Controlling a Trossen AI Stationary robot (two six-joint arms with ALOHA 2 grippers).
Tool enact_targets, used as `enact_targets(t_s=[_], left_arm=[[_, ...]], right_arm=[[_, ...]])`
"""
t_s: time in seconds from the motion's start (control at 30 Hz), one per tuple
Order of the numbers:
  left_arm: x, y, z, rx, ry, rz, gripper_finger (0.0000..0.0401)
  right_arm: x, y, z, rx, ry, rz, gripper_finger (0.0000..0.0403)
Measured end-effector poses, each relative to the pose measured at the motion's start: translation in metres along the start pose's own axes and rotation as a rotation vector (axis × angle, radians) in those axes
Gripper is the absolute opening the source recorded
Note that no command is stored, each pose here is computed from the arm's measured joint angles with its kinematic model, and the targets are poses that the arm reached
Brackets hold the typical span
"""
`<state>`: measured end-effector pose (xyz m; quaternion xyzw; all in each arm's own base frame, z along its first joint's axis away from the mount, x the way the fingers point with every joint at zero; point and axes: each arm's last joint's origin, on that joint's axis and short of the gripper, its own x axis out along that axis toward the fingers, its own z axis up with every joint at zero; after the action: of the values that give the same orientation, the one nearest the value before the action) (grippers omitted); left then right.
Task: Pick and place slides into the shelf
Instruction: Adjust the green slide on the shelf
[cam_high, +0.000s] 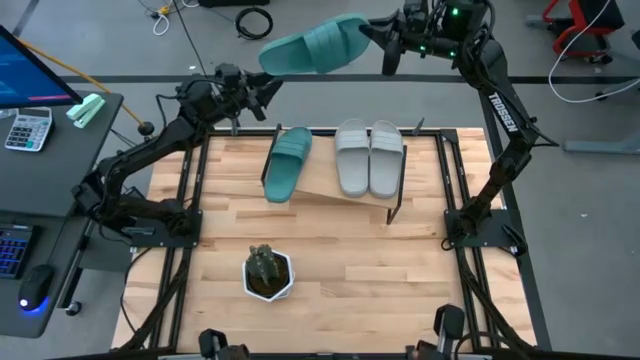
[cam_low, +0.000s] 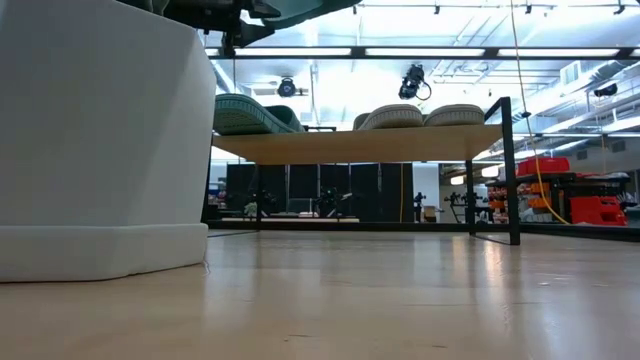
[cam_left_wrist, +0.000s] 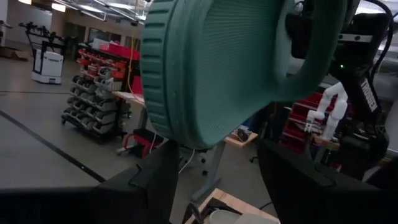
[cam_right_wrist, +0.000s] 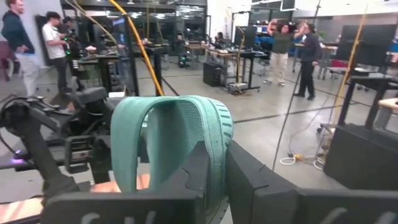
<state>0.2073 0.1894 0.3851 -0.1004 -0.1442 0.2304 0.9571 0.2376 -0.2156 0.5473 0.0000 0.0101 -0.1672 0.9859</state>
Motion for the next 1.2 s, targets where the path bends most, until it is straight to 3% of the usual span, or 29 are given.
enact_targets(t_s=[0.53,0.93,1.2], left_arm=[[-0.001,0.004,0.002,0.023,-0.014,0.008,0.0234],[-0.001,0.002,0.005,0.038,-0.029,-0.032,0.0294],[-0.002,0.003,0.007,0.036,-0.042,-0.023,0.0299]], right_arm=[[-0.001,0.013,0.002,0.033,0.000,0.078,0.0034],[-0.004,0.019,0.003,0.048,0.013,0.124,0.0034],[-0.012,0.035,0.008,0.044,0.017,0.180,0.0034]])
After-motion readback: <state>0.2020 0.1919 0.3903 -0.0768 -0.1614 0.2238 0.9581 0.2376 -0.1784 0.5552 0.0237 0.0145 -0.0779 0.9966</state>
